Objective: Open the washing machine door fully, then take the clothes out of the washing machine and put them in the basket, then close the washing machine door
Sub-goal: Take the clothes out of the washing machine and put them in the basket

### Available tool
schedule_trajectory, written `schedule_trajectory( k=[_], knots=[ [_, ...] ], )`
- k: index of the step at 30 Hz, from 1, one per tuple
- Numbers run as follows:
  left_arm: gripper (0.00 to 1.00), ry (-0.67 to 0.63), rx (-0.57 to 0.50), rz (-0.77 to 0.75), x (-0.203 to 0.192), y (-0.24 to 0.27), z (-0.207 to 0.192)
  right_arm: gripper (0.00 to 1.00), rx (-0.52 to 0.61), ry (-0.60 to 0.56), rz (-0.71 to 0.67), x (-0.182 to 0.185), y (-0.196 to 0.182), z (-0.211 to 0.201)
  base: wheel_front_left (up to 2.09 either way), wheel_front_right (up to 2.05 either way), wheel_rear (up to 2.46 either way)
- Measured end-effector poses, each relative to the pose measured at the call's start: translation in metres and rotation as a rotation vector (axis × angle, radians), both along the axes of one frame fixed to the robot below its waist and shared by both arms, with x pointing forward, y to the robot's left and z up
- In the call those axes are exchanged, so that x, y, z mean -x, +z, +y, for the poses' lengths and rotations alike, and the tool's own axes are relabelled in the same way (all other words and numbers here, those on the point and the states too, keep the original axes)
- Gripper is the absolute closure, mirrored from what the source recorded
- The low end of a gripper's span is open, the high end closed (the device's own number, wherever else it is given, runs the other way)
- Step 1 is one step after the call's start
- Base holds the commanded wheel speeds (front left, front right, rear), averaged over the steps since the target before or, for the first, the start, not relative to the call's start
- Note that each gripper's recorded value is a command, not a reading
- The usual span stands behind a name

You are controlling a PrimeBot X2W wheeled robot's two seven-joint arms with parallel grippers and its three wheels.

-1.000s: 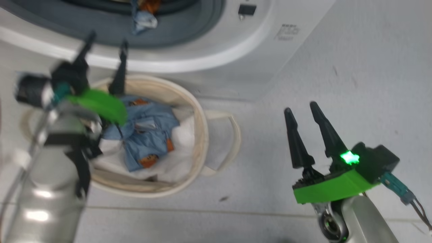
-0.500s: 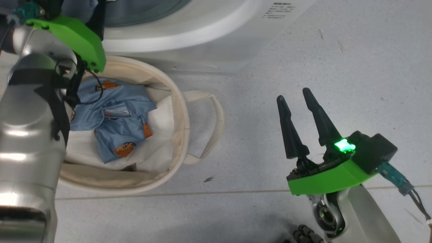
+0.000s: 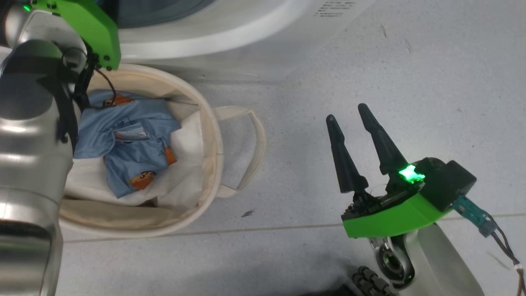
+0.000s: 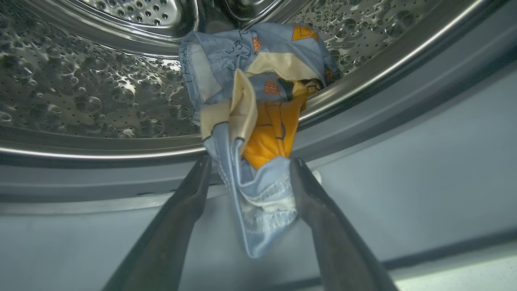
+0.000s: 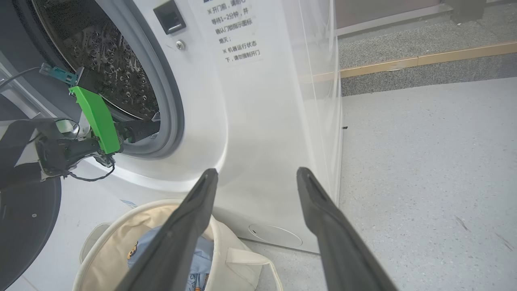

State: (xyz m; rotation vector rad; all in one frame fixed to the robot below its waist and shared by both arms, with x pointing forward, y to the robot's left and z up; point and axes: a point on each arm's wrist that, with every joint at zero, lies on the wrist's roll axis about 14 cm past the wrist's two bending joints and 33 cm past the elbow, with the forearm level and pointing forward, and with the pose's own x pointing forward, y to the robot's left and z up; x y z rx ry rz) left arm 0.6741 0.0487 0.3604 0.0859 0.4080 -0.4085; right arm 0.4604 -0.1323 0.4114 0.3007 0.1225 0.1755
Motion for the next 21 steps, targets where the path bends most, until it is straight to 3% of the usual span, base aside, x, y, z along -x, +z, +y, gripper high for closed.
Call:
schedule_trajectory(
  k=[11, 12, 21],
  knots=[
    [0.0, -0.01, 0.037, 0.01, -0.011, -0.014, -0.021, 0.0, 0.019, -0.015, 0.017, -0.002, -0.008, -0.008, 0.0, 0.0, 0.0],
    [1.0, -0.01, 0.042, 0.001, -0.012, -0.014, -0.022, 0.0, 0.02, -0.016, 0.016, -0.003, -0.008, -0.008, 0.0, 0.0, 0.0],
    [1.0, -0.022, 0.077, -0.077, -0.008, -0.004, -0.032, 0.0, 0.017, -0.013, 0.01, -0.005, -0.007, -0.007, 0.0, 0.0, 0.0]
  ],
)
